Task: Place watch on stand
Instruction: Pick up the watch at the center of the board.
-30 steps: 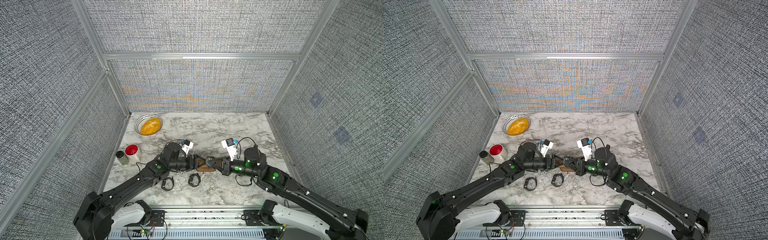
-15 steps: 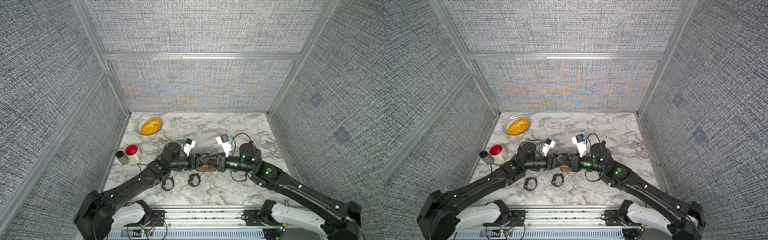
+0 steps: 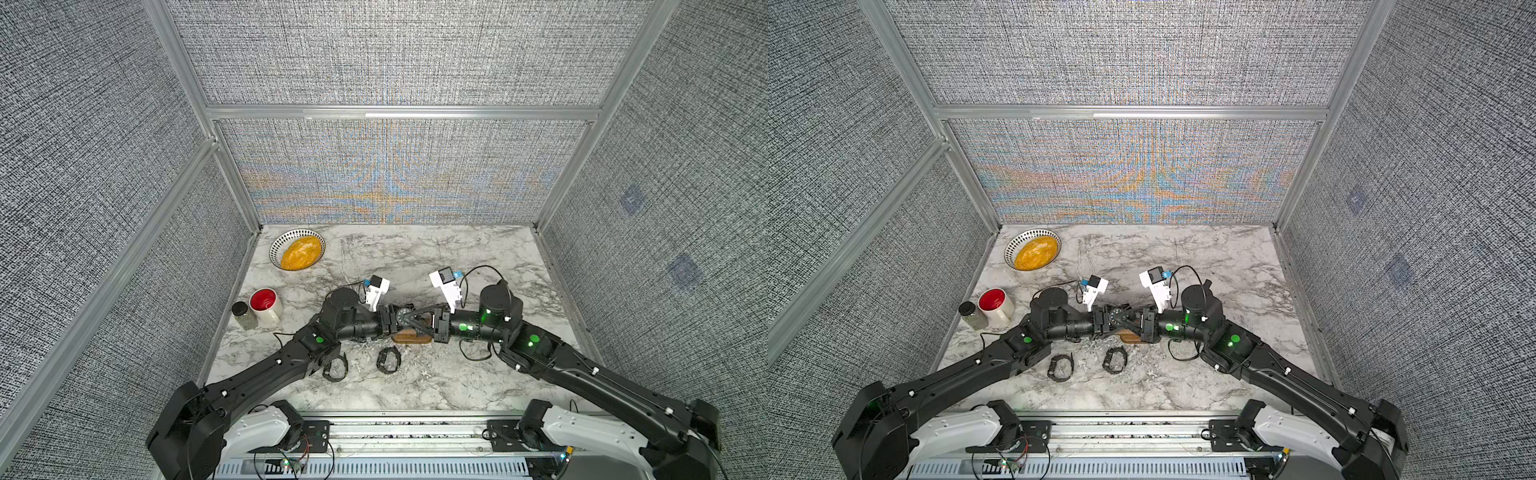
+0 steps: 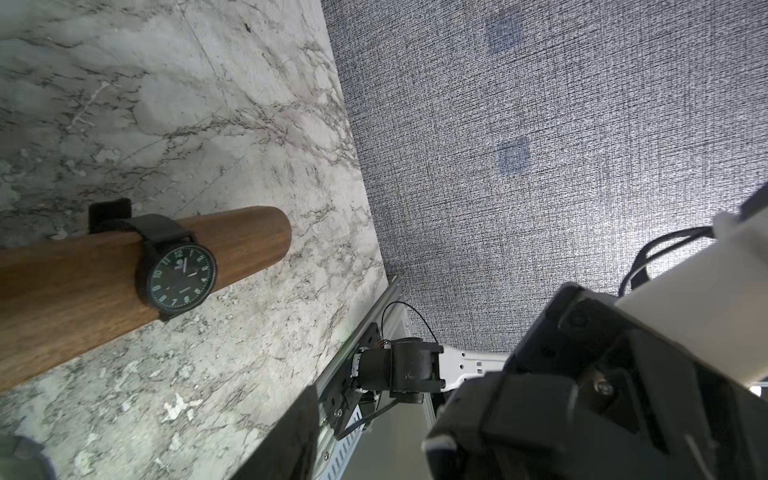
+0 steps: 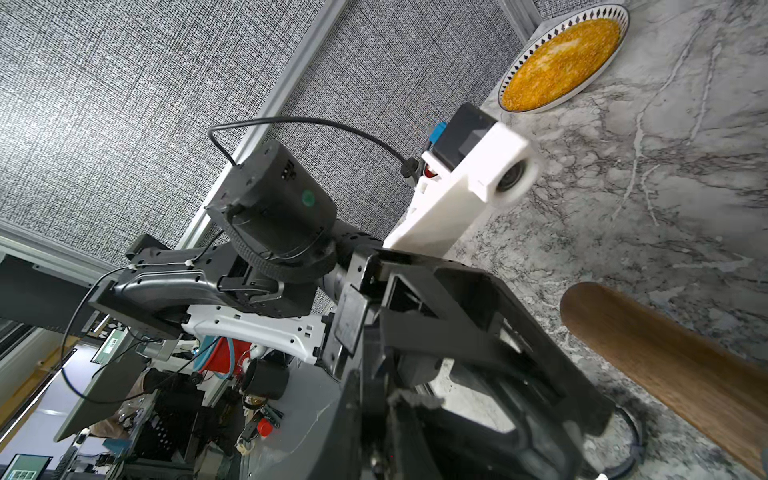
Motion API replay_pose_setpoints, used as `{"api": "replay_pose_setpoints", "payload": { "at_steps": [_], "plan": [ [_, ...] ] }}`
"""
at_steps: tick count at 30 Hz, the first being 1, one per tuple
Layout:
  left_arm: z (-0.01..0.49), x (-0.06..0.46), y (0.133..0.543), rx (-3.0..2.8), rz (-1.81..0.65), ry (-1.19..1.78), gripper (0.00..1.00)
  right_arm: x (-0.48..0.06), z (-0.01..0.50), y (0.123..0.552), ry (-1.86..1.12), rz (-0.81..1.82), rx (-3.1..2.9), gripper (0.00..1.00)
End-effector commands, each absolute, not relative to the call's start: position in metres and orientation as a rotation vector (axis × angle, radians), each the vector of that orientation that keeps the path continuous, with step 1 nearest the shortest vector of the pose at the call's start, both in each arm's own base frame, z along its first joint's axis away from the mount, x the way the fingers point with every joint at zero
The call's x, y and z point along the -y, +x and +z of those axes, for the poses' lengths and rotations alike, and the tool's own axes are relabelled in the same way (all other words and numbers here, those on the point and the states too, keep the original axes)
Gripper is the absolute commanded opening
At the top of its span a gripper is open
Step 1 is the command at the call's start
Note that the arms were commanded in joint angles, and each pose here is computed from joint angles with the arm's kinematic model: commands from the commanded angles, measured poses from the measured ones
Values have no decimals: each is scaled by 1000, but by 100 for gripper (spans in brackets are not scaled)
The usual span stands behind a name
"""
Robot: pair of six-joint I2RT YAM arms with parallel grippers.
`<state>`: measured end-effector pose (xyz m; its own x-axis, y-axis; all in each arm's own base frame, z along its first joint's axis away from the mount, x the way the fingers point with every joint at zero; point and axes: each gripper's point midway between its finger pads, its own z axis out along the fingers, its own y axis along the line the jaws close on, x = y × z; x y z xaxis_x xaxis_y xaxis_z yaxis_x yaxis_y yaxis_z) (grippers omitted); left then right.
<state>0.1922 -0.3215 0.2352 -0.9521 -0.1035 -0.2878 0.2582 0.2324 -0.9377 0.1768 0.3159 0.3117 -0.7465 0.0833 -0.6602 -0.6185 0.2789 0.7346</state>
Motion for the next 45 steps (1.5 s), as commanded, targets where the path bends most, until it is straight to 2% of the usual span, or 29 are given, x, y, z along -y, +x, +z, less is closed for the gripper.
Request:
{"api": "replay_pose_setpoints", "payload": {
  "at_steps": [1,6,10,14,17,24,29,32,38,45],
  "plan": [
    [254,325,197,-2122,-1841,134,59,-317,326,175,-494,1555,-1889,0],
    [253,324,196,-2119,-1842,128,51,-315,327,175,-488,1553,-1887,0],
    [254,321,196,-2111,-1837,120,38,-314,325,176,-483,1550,-1892,0],
    [254,320,197,-2110,-1827,109,15,-315,319,178,-479,1545,-1915,0],
    [251,321,198,-2121,-1821,100,1,-314,315,179,-470,1537,-1939,0],
    [228,314,200,-2218,-1714,50,0,-304,297,194,-396,1415,-2055,0],
    [196,301,199,-2360,-1556,-7,0,-295,269,206,-333,1297,-2191,38],
    [178,290,199,-2440,-1445,-60,0,-293,251,210,-305,1241,-2271,52],
    [161,277,197,-2518,-1329,-109,0,-284,226,215,-265,1117,-2376,71],
    [162,273,201,-2520,-1291,-143,0,-296,224,202,-372,1028,-2413,89]
  ]
}}
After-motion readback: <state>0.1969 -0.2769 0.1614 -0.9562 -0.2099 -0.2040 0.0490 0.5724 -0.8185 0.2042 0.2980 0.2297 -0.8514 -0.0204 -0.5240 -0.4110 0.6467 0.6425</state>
